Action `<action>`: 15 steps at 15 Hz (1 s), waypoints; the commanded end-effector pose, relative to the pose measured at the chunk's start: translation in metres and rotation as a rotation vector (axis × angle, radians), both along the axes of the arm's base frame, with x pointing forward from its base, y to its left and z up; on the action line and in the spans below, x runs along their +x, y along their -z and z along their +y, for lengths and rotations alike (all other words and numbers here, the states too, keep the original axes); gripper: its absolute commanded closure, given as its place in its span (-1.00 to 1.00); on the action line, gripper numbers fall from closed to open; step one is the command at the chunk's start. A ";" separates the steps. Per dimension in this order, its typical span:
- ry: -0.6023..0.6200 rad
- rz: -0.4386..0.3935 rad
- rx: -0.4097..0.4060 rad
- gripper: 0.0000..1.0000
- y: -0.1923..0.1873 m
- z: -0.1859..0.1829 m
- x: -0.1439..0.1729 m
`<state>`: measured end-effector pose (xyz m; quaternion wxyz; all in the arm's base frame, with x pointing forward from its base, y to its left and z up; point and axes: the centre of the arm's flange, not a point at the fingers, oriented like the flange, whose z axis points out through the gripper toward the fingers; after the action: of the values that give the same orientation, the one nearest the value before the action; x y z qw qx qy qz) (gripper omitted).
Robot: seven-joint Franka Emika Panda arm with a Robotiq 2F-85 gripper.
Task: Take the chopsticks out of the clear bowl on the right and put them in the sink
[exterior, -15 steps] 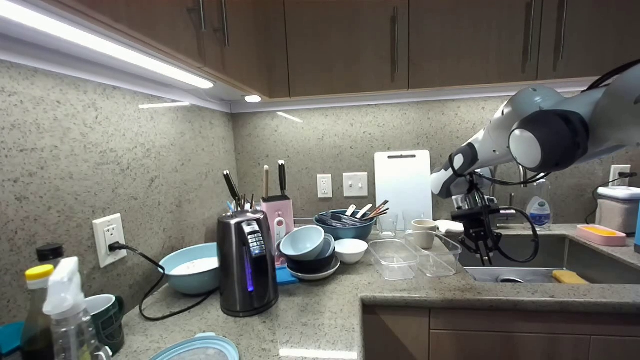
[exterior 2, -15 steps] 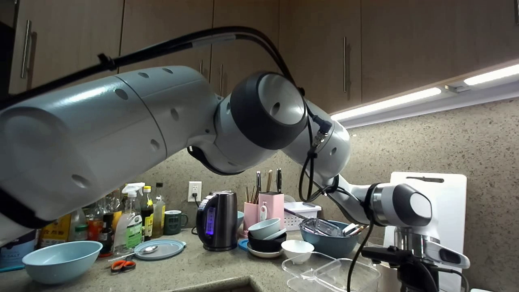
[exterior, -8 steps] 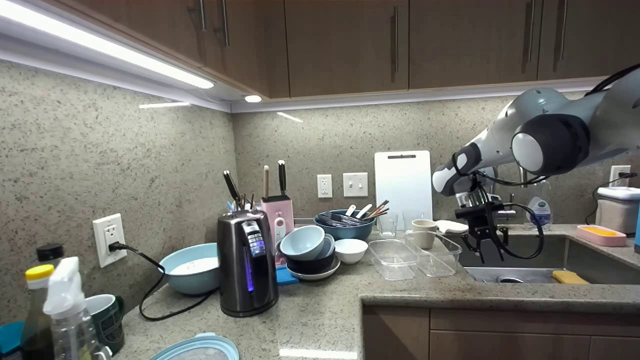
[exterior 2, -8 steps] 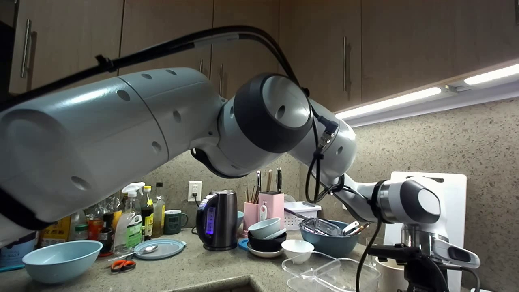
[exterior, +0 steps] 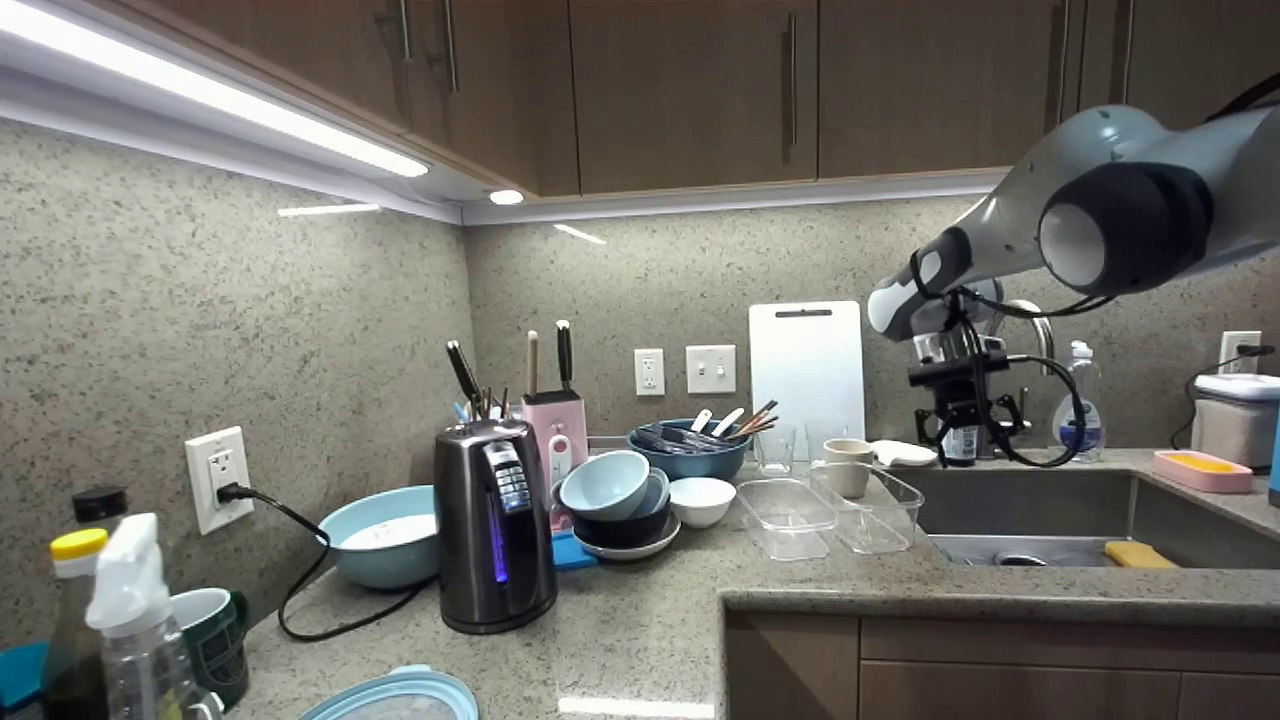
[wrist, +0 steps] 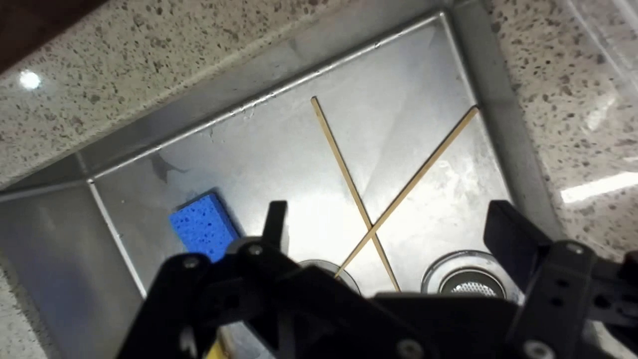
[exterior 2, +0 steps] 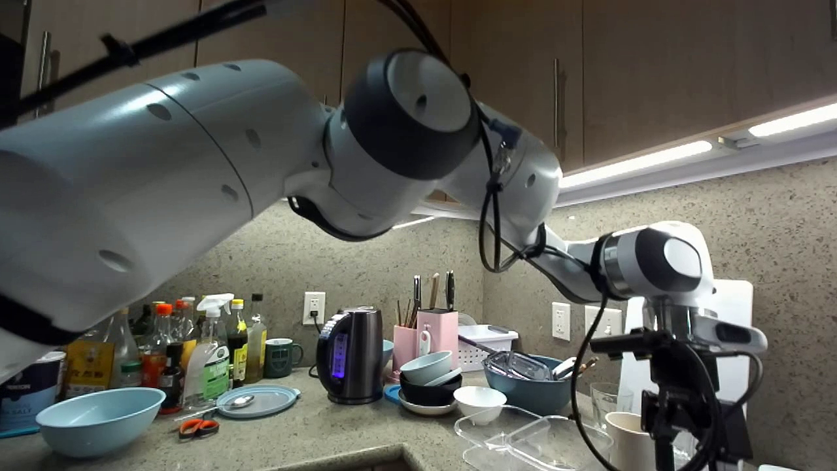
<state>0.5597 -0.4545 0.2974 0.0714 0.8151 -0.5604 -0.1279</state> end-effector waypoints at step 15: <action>-0.367 -0.048 0.028 -1.00 -0.121 0.166 -0.054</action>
<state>0.5051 -0.2878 0.4179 0.0688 0.9075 -0.4018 -0.1011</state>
